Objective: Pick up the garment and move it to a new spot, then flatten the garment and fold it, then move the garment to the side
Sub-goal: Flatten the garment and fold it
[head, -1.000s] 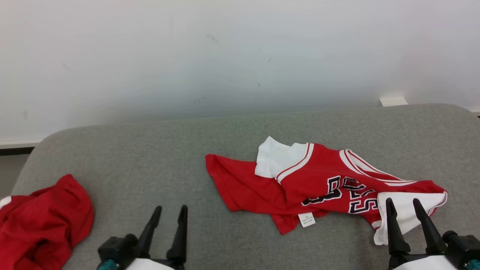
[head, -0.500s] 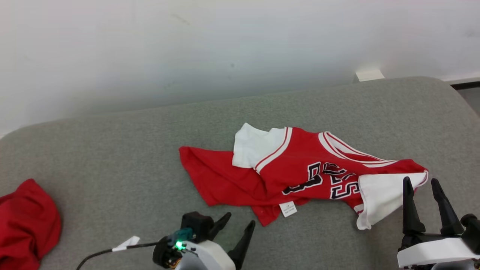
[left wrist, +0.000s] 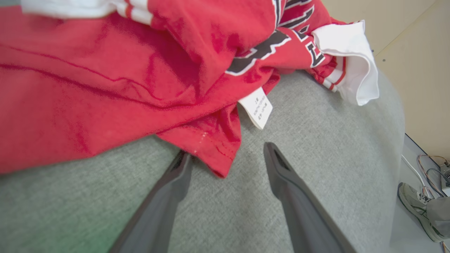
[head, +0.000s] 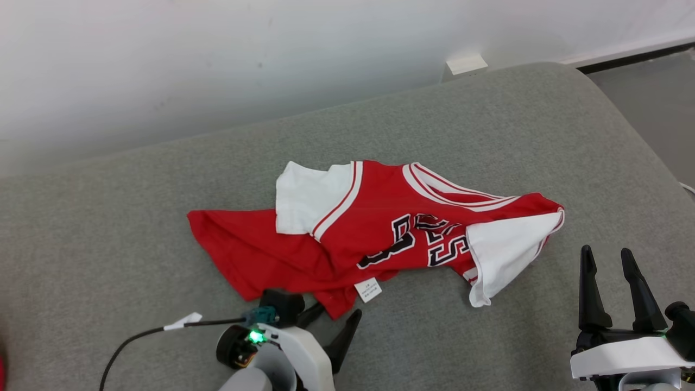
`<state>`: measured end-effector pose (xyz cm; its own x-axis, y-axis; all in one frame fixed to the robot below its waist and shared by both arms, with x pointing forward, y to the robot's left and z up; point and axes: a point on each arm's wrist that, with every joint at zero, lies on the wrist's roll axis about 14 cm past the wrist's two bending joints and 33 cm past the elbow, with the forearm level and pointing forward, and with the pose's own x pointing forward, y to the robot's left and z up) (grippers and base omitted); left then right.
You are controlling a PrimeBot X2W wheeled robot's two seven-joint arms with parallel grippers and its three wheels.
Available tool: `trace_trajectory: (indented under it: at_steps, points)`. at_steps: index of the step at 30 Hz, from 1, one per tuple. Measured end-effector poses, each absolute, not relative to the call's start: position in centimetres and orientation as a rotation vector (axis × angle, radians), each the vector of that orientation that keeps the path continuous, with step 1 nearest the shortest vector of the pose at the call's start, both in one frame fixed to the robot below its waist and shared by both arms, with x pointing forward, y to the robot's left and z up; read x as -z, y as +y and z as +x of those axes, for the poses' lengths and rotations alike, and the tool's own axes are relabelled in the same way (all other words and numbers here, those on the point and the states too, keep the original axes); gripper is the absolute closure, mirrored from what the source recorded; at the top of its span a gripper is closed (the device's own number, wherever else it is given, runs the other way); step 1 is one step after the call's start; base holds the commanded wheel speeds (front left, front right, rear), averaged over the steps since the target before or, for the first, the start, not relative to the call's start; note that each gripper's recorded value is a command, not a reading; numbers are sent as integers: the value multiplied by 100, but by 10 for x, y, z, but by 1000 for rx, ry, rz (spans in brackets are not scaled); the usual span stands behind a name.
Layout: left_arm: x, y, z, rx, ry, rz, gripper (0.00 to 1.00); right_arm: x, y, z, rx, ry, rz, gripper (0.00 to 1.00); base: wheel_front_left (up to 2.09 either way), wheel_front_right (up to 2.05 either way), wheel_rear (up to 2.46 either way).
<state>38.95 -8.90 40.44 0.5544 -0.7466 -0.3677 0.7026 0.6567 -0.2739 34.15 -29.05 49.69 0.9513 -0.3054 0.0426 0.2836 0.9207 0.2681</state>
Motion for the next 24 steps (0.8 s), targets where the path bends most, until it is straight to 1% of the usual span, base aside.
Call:
trace_trajectory:
  at_steps: [4, 5, 6, 7, 8, 14, 20, 24]
  points:
    - [-404, -96, 396, 867, 476, -104, 0, -494, -294, 338, 319, -75, 260, 0, 0, 0, 0]
    - [-405, -97, 398, 866, 475, -107, 20, -494, -295, 338, 320, -75, 262, 0, 0, 0, 0]
    - [-406, -97, 400, 862, 468, -114, 59, -494, -295, 339, 320, -77, 267, 0, 0, 0, 0]
    - [-406, -96, 401, 857, 466, -118, 86, -494, -294, 339, 318, -77, 269, 0, 0, 0, 0]
    - [-407, -95, 402, 854, 466, -120, 100, -494, -293, 340, 315, -77, 271, 0, 0, 0, 0]
    - [-415, -91, 401, 845, 434, -135, 100, -497, -283, 348, 281, -85, 282, 0, 0, 0, 0]
    - [-444, -89, 395, 850, 327, -171, 100, -501, -269, 358, 228, -93, 271, 0, 0, 0, 0]
    - [-462, -70, 392, 818, 262, -194, 100, -509, -265, 365, 198, -110, 255, 0, 0, 0, 0]
